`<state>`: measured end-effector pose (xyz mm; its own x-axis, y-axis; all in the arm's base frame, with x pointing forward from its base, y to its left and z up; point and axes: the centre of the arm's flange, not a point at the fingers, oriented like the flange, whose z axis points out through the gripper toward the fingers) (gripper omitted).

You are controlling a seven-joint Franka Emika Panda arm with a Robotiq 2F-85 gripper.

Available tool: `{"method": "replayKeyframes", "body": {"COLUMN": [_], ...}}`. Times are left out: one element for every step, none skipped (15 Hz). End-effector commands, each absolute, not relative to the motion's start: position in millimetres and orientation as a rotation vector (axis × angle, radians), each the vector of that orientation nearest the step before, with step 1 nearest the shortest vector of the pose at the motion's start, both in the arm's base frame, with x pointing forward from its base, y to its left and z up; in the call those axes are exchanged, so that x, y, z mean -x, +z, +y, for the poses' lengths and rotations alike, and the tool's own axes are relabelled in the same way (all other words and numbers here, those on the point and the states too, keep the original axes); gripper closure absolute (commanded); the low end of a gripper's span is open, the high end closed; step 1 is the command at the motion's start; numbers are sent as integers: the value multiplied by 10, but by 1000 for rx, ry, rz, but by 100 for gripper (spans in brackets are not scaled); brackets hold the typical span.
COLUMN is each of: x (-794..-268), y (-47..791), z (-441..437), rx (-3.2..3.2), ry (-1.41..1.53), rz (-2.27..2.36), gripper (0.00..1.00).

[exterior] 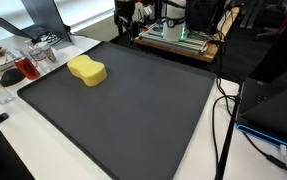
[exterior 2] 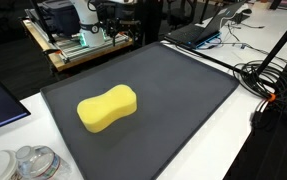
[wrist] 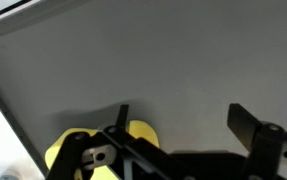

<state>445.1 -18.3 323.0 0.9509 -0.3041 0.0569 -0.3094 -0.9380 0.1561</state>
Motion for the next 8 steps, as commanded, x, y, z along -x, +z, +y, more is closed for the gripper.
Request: {"method": "replayKeyframes", "body": {"x": [-4659,-4721,-4810,-4896,-4996,-5082,-5176,-5288], "y": [3434,3485,3563,3642,3733,3814,3888,3970], "z": [181,247,282,293,272,243,203,139], "rx": [-2922,-2919,-2921,-2919,-2926,-2928,-2935,-2938], "ry": [7,8,4,11,11,19,23,39], "rz": [-361,-330,-300,-274,-253,-232,-209,-188], "gripper": [0,0,0,0,0,0,0,0]}}
